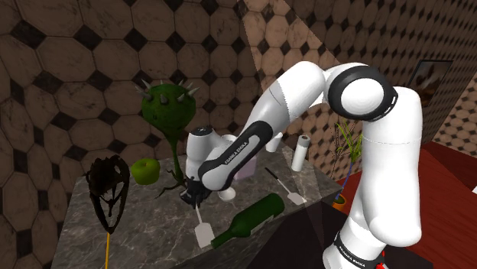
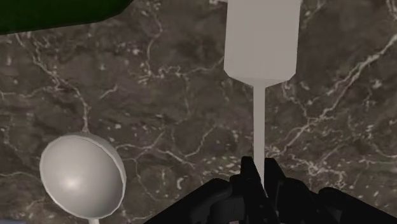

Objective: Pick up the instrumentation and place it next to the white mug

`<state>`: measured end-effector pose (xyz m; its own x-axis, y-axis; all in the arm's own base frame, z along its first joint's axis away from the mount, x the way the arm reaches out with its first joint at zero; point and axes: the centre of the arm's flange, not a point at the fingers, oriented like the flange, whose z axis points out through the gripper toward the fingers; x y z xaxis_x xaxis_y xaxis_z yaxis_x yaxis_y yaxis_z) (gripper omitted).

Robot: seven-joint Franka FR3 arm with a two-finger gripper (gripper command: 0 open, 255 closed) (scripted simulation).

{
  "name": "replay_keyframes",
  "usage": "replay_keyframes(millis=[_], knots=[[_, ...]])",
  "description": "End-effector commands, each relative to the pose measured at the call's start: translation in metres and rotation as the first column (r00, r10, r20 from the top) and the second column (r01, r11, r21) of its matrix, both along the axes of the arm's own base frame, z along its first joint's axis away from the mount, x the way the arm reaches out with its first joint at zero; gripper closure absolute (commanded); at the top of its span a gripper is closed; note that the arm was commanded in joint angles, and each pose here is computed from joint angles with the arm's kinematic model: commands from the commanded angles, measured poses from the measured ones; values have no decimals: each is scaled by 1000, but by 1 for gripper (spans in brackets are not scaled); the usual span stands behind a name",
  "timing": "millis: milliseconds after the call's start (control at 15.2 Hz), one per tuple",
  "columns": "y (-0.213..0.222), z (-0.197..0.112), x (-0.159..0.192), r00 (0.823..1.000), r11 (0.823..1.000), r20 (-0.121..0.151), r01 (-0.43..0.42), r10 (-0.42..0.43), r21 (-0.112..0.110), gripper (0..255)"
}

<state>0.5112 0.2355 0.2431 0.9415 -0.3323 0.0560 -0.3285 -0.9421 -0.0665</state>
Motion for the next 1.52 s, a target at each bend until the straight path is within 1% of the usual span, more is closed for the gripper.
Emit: replay_keyframes(millis=[0, 1452], knots=[[0, 10, -1, 1000, 1000, 0, 0, 0, 0, 255], [0, 125, -1, 1000, 1000, 0, 0, 0, 0, 255]])
